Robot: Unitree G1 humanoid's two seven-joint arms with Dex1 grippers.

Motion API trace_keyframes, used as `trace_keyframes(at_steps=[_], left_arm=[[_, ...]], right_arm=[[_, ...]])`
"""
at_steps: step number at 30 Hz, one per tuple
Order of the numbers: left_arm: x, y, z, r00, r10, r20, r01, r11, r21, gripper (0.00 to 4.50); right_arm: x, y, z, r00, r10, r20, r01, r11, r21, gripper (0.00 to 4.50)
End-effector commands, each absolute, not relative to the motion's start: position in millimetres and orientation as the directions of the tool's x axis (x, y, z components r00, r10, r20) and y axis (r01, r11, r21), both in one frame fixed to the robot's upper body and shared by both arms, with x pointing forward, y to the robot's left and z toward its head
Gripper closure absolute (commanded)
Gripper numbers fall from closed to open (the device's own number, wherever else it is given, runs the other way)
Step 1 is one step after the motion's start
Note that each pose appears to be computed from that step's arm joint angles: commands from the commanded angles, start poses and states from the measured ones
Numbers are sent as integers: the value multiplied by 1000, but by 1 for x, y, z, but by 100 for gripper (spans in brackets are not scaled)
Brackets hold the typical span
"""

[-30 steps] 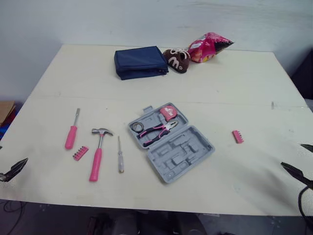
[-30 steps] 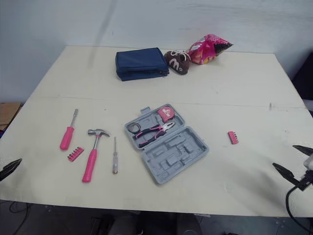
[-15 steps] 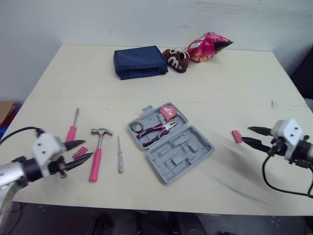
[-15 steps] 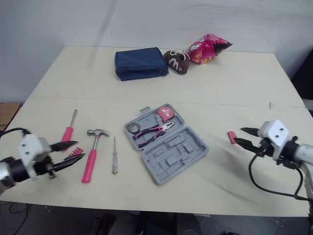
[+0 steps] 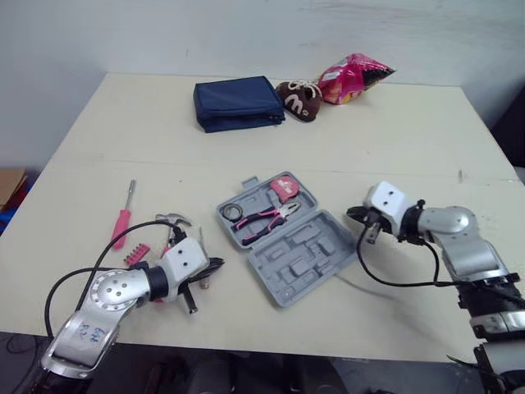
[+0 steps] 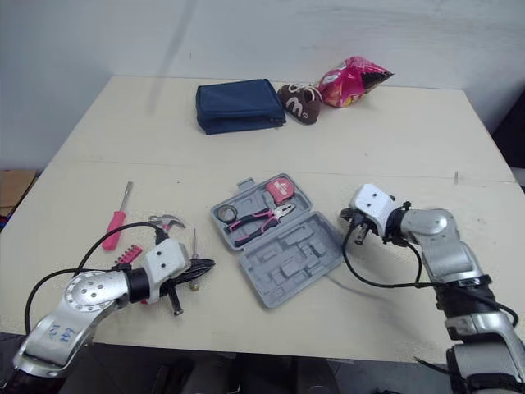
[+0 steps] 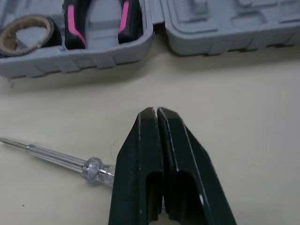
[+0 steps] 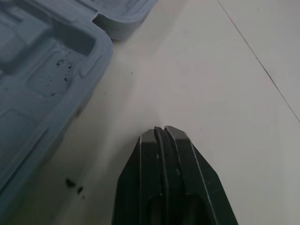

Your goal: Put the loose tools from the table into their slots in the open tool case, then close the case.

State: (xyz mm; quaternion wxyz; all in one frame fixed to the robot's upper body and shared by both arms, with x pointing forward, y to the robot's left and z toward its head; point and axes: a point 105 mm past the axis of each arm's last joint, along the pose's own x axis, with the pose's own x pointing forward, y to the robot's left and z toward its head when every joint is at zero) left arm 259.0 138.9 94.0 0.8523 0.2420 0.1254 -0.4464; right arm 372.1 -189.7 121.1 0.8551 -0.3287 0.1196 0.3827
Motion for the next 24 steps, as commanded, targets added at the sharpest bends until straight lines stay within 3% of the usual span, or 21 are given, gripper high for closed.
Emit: trace_keyframes(at_steps=[1, 12, 20, 24], left_arm=[[261, 129, 95, 567, -702, -431, 823, 475, 310, 446], [271, 109, 82, 584, -669, -460, 811, 506, 294, 446], [284, 98, 81, 602, -665, -442, 798, 522, 301, 446], [288, 89, 84, 585, -689, -429, 811, 500, 304, 446]], right_arm=[[380, -178, 127, 685, 578, -443, -725, 480, -494, 450], [391, -154, 126, 653, 621, -434, -748, 438, -499, 450], [374, -150, 122, 561, 688, -460, -820, 387, -421, 450], [354, -153, 120, 497, 718, -487, -863, 351, -363, 450]])
